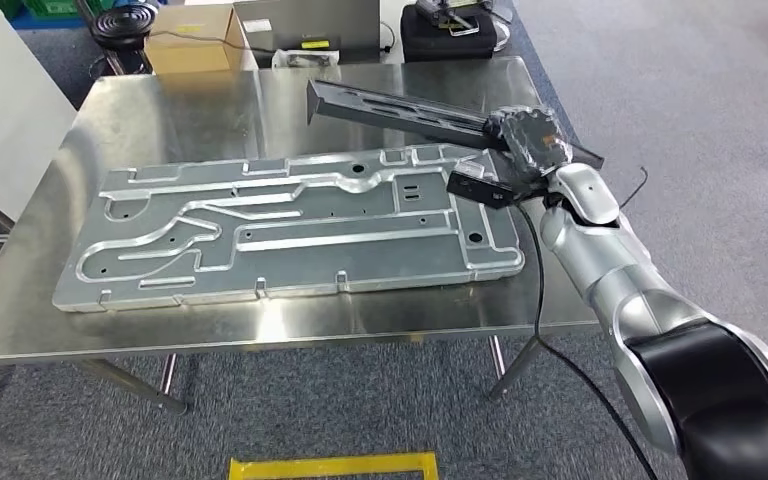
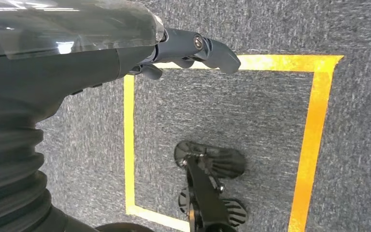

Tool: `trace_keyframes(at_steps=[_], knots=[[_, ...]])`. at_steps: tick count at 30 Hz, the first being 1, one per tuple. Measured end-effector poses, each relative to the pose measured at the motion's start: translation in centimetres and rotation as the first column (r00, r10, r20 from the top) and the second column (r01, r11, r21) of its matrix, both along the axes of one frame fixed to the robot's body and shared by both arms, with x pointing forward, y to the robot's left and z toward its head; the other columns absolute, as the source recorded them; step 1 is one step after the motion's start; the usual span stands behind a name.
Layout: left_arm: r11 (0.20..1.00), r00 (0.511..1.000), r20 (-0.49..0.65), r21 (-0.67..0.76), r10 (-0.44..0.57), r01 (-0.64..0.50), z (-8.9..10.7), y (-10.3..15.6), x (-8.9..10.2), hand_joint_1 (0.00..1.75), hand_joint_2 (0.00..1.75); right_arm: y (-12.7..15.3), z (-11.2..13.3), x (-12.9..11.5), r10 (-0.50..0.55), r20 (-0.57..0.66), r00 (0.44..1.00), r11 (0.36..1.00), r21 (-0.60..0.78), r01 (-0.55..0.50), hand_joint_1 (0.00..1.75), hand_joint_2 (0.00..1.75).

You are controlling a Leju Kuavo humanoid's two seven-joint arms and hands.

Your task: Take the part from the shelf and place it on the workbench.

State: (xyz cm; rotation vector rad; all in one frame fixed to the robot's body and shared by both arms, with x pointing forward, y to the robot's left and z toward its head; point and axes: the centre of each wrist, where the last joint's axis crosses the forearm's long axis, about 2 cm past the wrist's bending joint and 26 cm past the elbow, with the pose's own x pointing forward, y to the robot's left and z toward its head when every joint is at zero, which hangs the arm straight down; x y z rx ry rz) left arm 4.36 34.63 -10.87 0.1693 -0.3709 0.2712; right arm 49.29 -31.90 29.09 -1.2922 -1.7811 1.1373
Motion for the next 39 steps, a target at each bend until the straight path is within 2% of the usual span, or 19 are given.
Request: trace_keyframes(at_steps=[4,8,12,18,22,32,36,37,39], knots=[[1.000,1.000,-0.004,-0.001,0.000,0.000,0.0,0.0,-0.1,0.00,1.75,1.7,-0.2,0.2,0.012,-0.063,0.998,0.996,-0.083,-0.017,1.75,1.75],[1.000,1.000,0.001,-0.002,-0.003,0.003,0.0,0.0,0.2,0.00,1.75,7.1,-1.1,0.0,0.065,-0.190,0.980,0.968,-0.225,-0.108,1.75,1.75],[1.000,1.000,0.011,-0.006,-0.024,0.024,0.1,-0.1,0.5,0.00,1.75,10.8,-3.0,-0.8,0.121,-0.278,0.953,0.946,-0.258,-0.195,1.75,1.75],[0.999,0.999,0.011,-0.009,-0.040,0.040,0.0,-0.3,0.5,0.00,1.75,11.9,-4.2,-1.4,0.138,-0.310,0.941,0.939,-0.262,-0.224,1.75,1.75],[0.998,0.998,0.021,-0.006,-0.065,0.065,0.0,-0.5,0.4,0.00,1.75,13.6,-6.4,-2.5,0.177,-0.357,0.917,0.924,-0.262,-0.280,1.75,1.75],[0.996,0.996,0.032,-0.006,-0.089,0.089,0.0,-0.8,0.5,0.00,1.75,17.3,-6.8,-3.6,0.260,-0.374,0.890,0.902,-0.234,-0.362,1.75,1.75],[0.996,0.995,0.038,-0.004,-0.090,0.090,0.0,-0.9,0.3,0.00,1.75,17.7,-7.6,-4.0,0.267,-0.398,0.878,0.903,-0.215,-0.372,0.00,0.00],[0.996,0.995,0.042,-0.003,-0.090,0.090,-0.1,-0.9,0.3,0.00,1.75,17.7,-7.8,-4.1,0.267,-0.401,0.876,0.904,-0.211,-0.372,0.00,0.00],[0.996,0.995,0.052,0.000,-0.090,0.090,-0.1,-0.9,0.3,0.00,0.87,17.8,-8.0,-4.2,0.266,-0.402,0.876,0.907,-0.203,-0.369,0.00,0.00]])
